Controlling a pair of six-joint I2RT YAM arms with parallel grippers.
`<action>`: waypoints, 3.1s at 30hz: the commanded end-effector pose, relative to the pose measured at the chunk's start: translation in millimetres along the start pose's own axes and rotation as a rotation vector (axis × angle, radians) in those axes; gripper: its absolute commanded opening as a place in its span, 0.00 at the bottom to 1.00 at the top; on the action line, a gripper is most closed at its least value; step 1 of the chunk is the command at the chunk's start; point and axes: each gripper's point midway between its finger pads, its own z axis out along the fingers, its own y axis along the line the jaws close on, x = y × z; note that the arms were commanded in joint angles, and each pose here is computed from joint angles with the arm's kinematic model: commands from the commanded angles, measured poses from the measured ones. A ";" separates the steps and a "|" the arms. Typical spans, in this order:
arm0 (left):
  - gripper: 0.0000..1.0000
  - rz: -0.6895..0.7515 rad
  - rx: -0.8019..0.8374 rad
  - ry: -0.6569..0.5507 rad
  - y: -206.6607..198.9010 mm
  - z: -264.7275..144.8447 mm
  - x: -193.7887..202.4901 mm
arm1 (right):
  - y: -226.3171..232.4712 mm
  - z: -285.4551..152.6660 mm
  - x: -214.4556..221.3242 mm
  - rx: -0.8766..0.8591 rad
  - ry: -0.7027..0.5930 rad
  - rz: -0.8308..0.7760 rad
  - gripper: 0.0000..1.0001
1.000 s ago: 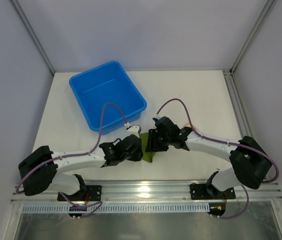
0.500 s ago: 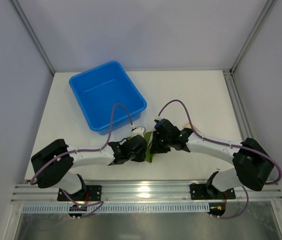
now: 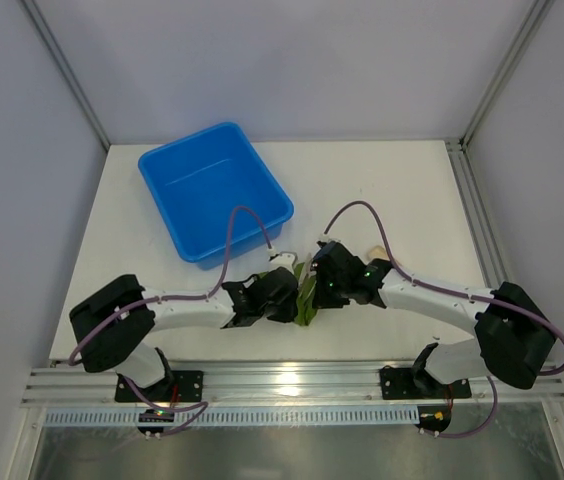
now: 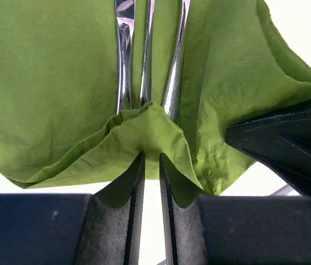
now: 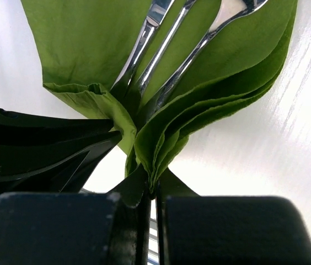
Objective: Place the utensils on the paper napkin and roll it up
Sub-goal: Roll the napkin at the center of the board.
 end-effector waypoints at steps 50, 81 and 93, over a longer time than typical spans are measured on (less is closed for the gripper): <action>0.16 -0.015 0.103 0.002 -43.2 31.8 -15.7 | 21.4 -10.7 -19.1 -0.081 -0.053 -0.115 0.04; 0.18 -0.028 -0.075 -0.036 6.4 1.0 -11.0 | 29.2 -0.9 -21.2 -0.093 -0.028 -0.129 0.04; 0.18 -0.017 -0.088 -0.049 9.3 4.3 -12.4 | 43.8 19.3 -24.4 -0.123 0.013 -0.138 0.04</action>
